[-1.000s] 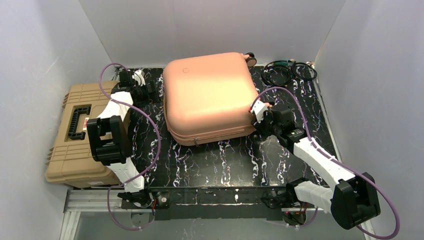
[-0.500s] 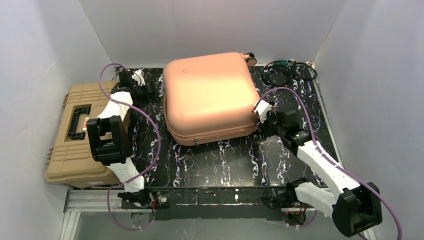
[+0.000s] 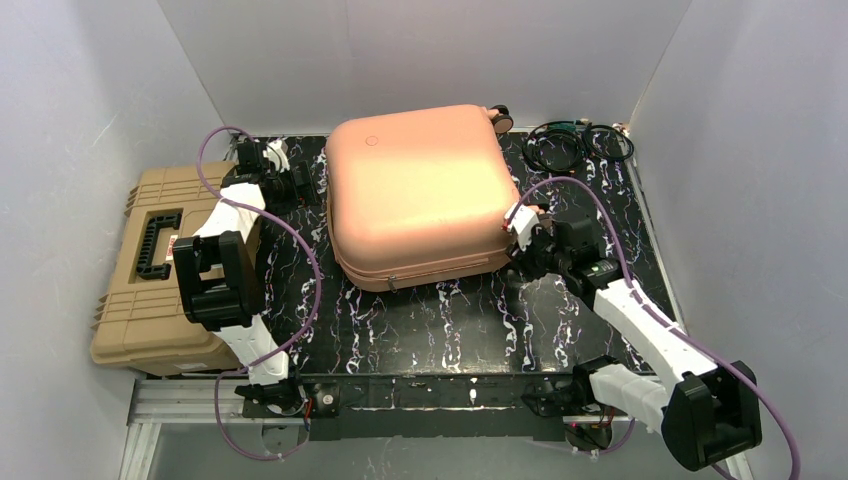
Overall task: Pack the luggage
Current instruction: Zip the luggage at the center of the board.
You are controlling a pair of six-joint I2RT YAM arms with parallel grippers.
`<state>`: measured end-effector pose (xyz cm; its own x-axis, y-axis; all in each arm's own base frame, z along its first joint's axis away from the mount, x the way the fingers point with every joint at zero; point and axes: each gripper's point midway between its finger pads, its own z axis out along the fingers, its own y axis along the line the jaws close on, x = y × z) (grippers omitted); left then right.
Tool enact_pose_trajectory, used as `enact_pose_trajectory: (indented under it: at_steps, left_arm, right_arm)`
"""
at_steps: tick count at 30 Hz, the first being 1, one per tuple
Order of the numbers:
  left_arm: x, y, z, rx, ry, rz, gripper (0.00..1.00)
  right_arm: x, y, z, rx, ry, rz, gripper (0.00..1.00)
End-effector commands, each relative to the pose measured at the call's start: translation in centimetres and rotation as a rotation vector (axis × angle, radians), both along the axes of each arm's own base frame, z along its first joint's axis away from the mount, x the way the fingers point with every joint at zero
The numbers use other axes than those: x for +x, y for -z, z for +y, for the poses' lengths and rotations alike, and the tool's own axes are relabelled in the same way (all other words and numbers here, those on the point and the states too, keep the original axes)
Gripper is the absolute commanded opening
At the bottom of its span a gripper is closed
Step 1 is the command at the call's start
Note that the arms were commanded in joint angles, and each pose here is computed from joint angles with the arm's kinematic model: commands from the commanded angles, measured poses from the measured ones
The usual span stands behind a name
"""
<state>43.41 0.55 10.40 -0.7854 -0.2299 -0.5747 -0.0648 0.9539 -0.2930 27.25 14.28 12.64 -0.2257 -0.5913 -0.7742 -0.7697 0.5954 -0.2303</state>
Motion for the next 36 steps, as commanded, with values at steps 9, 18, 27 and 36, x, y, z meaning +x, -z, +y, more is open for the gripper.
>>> enact_pose_trajectory:
  at_steps: [9, 18, 27, 36]
  left_arm:
    - [0.0, 0.3, -0.1, -0.026, 0.015, 0.008, 0.91]
    - [-0.1, 0.2, -0.2, -0.034, 0.019, 0.007, 0.91]
    - [-0.1, 0.0, -0.4, -0.049, 0.020, 0.006, 0.90]
    - [0.0, -0.2, -0.4, -0.050, 0.016, 0.003, 0.90]
  right_arm:
    - [0.8, -2.7, -0.2, 0.210, -0.056, 0.042, 0.64]
    - [0.5, -3.7, -2.8, 0.456, -0.087, 0.161, 0.65]
    - [-1.8, -1.9, -2.8, 0.660, -0.252, 0.393, 0.66]
    - [-2.3, -0.8, -1.9, 0.798, -0.365, 0.498, 0.65]
